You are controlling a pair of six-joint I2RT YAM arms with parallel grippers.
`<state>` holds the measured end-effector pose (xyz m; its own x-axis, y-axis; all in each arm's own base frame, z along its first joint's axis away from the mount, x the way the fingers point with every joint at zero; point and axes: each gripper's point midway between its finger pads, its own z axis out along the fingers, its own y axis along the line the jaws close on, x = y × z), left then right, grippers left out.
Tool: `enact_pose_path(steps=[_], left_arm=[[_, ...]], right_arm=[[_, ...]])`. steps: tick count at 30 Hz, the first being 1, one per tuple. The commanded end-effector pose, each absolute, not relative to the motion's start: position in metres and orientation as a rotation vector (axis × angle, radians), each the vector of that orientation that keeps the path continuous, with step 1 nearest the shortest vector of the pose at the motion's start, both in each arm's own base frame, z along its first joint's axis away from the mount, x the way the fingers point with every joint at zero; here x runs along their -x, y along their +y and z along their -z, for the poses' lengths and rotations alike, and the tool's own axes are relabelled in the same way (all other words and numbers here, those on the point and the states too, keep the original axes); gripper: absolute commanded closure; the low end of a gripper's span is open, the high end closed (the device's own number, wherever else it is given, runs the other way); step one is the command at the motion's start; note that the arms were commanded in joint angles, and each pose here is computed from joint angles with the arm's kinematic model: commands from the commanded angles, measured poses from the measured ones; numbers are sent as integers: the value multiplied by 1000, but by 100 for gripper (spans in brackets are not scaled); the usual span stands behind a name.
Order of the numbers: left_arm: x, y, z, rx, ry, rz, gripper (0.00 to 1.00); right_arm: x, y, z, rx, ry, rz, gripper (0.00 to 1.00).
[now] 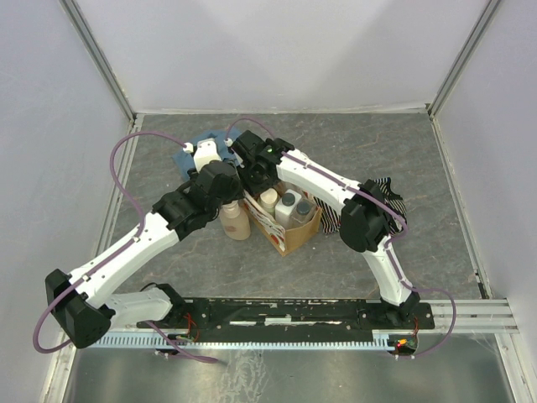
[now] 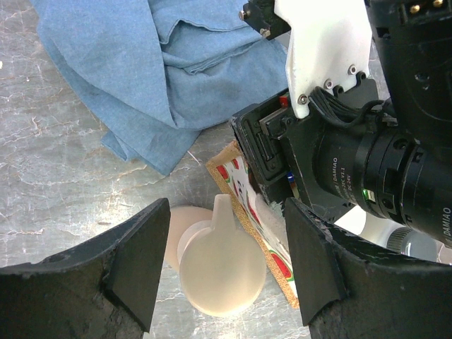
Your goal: Take the personal care products out of the canvas bag
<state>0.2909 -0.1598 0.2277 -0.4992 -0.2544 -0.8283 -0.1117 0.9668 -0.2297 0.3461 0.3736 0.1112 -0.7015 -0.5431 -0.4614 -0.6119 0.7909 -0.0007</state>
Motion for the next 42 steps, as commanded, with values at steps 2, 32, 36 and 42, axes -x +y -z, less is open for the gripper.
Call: enact_pose_path(steps=[2,32,36,42], left_arm=[[-291,-157,-245,313,2043,216,27],[-292,-156,-257,291,2027,218,27],[-293,-157,-259,289,2021,218,27],[-294,-159,-255,294,2025,223,27]], right_arm=[[-365,385,-158,753,2399,-267,21],[-350,337,-347,573,2084,-340,73],[-330,314,-381,553,2050,-350,73],[-283,285,-398,572,2078,-448,75]])
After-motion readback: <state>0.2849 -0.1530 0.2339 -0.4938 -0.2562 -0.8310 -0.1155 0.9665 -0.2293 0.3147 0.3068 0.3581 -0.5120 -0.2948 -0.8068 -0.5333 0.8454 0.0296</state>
